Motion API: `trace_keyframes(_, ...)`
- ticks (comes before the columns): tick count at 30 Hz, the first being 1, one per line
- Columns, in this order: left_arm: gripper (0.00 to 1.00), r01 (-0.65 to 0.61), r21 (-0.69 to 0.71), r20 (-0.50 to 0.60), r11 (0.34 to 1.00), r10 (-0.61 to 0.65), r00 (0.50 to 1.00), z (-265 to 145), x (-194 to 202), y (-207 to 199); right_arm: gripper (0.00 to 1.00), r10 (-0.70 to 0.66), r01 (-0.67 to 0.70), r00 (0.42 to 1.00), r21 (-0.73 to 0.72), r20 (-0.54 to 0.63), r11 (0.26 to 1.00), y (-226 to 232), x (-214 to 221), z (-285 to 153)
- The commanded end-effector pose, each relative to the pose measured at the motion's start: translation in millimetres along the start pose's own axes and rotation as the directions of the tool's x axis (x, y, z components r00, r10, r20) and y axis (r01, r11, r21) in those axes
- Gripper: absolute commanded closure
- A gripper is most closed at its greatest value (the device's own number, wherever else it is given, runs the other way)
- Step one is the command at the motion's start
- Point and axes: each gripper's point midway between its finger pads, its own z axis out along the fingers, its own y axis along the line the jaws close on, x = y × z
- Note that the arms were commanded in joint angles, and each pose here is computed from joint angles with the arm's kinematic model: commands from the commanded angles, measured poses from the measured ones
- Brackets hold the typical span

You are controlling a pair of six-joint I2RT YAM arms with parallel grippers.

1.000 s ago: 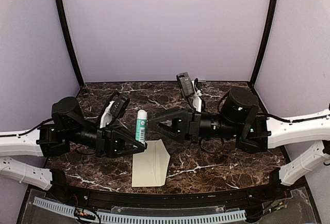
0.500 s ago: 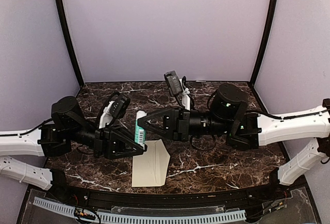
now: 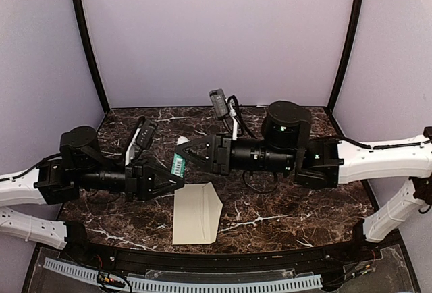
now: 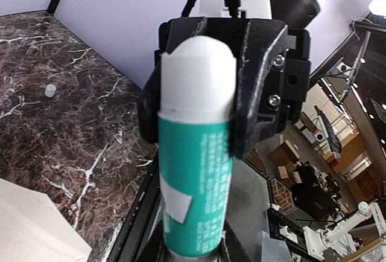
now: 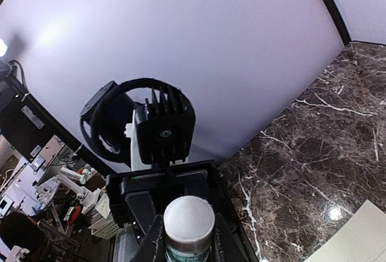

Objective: Place the letter into the envelope and seal it
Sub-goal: Unscrew the solid glue.

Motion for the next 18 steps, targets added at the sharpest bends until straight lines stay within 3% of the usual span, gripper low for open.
trace_keyframes(1, 1.00, 0.021, -0.293, 0.016, 0.956, -0.018, 1.000, -10, -2, 52, 1.00, 0.005, 0.002, 0.999, 0.124, -0.055, 0.992, -9, 12, 16)
trace_keyframes(5, 1.00, 0.014, -0.407, -0.024, 0.913, -0.026, 0.999, -11, 3, 73, 1.00, 0.066, -0.046, 0.995, 0.254, -0.071, 0.966, -32, 21, 31)
trace_keyframes(10, 1.00, 0.010, -0.575, -0.028, 0.818, -0.031, 0.999, -22, 3, 104, 1.00, 0.152, -0.082, 0.982, 0.481, -0.108, 0.873, -75, 40, 39)
trace_keyframes(14, 1.00, 0.005, -0.620, -0.044, 0.784, -0.041, 0.998, -22, 7, 115, 1.00, 0.188, -0.074, 0.973, 0.593, -0.133, 0.802, -99, 54, 44)
trace_keyframes(18, 1.00, 0.000, -0.629, -0.060, 0.778, -0.049, 0.997, -18, 11, 120, 1.00, 0.204, -0.086, 0.971, 0.620, -0.122, 0.780, -104, 55, 44)
